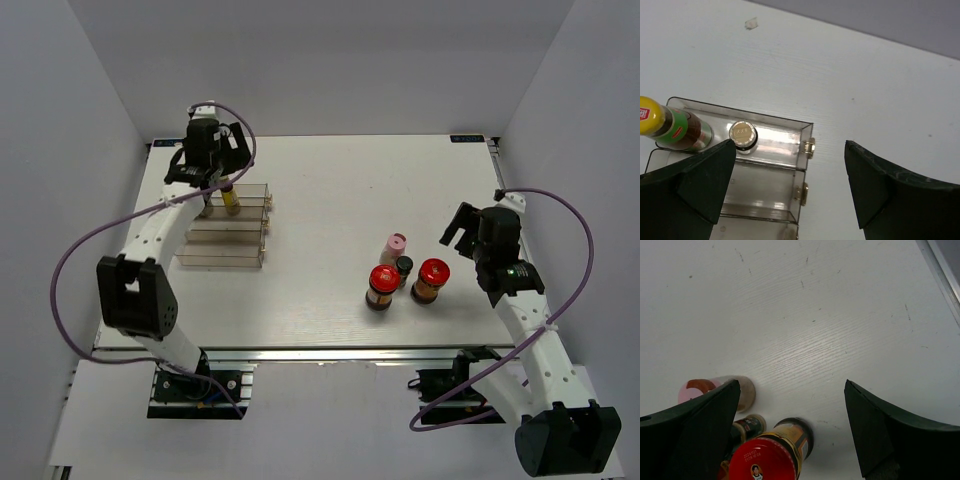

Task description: Organize the condiment bottles

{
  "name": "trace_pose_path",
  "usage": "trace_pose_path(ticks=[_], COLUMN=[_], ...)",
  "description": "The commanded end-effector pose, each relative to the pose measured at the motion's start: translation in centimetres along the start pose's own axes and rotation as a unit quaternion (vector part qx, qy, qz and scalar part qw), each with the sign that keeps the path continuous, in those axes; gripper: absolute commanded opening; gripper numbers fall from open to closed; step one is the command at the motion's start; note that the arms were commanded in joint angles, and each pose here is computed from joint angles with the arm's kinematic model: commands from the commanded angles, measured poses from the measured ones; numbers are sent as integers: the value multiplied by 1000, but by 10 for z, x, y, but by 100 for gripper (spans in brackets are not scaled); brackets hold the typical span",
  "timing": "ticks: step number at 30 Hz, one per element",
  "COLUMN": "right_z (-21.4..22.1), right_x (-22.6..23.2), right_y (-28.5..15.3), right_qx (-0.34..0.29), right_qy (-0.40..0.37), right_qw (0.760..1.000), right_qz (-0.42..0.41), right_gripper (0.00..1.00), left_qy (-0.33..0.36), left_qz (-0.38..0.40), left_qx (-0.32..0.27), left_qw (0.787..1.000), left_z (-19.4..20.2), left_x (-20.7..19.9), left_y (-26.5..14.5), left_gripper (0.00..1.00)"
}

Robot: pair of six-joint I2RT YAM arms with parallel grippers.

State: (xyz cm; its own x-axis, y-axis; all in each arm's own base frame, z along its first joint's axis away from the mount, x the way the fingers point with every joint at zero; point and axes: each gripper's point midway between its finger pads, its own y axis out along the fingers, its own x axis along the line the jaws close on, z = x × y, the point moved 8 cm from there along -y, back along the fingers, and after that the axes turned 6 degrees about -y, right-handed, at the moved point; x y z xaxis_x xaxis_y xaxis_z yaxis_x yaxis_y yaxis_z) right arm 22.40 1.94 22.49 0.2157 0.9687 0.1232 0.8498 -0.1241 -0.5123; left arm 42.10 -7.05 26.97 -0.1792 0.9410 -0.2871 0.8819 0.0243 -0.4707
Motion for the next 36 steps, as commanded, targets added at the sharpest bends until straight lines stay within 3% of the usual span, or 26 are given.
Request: trace_pose_path(ticks=[1, 5, 8, 13, 17, 26, 29, 30, 33, 36], right_z=[-15, -15, -12, -7, -4, 0, 0, 1, 1, 2], right_x=[5, 5, 2, 2, 3, 2, 2, 2, 2, 2], right_y=[-9, -11, -10, -8, -6, -6, -6, -6, -5, -5], right_qx=[-17, -14, -4, 6, 8, 6, 5, 6, 4, 6], right_qy=[1, 14, 16, 16, 14, 11, 11, 10, 10, 10], right_qw=[999, 1000, 1000, 1000, 1000, 1000, 1000, 1000, 1000, 1000], right_qz=[-27, -20, -2, -8, -12, -14, -14, -15, -15, -15], right_gripper=[89, 89, 89, 89, 89, 89, 89, 89, 89, 89], left_qy=[-15, 41, 94, 144, 185, 217, 232, 238, 251, 259], left_qz=[96, 202, 289, 423, 465, 486, 469, 445, 414, 414], left_qx=[-24, -10, 37, 139, 173, 209, 210, 205, 208, 212], left_qw=[995, 979, 952, 884, 848, 820, 826, 839, 850, 847], left_z=[-16, 15, 64, 137, 181, 224, 232, 236, 245, 253], left_x=[-27, -76, -113, -152, -178, -197, -201, -201, -204, -211], left_y=[-53, -97, -124, -164, -191, -202, -199, -191, -182, -181], left_gripper=[98, 98, 98, 98, 98, 98, 98, 98, 98, 98])
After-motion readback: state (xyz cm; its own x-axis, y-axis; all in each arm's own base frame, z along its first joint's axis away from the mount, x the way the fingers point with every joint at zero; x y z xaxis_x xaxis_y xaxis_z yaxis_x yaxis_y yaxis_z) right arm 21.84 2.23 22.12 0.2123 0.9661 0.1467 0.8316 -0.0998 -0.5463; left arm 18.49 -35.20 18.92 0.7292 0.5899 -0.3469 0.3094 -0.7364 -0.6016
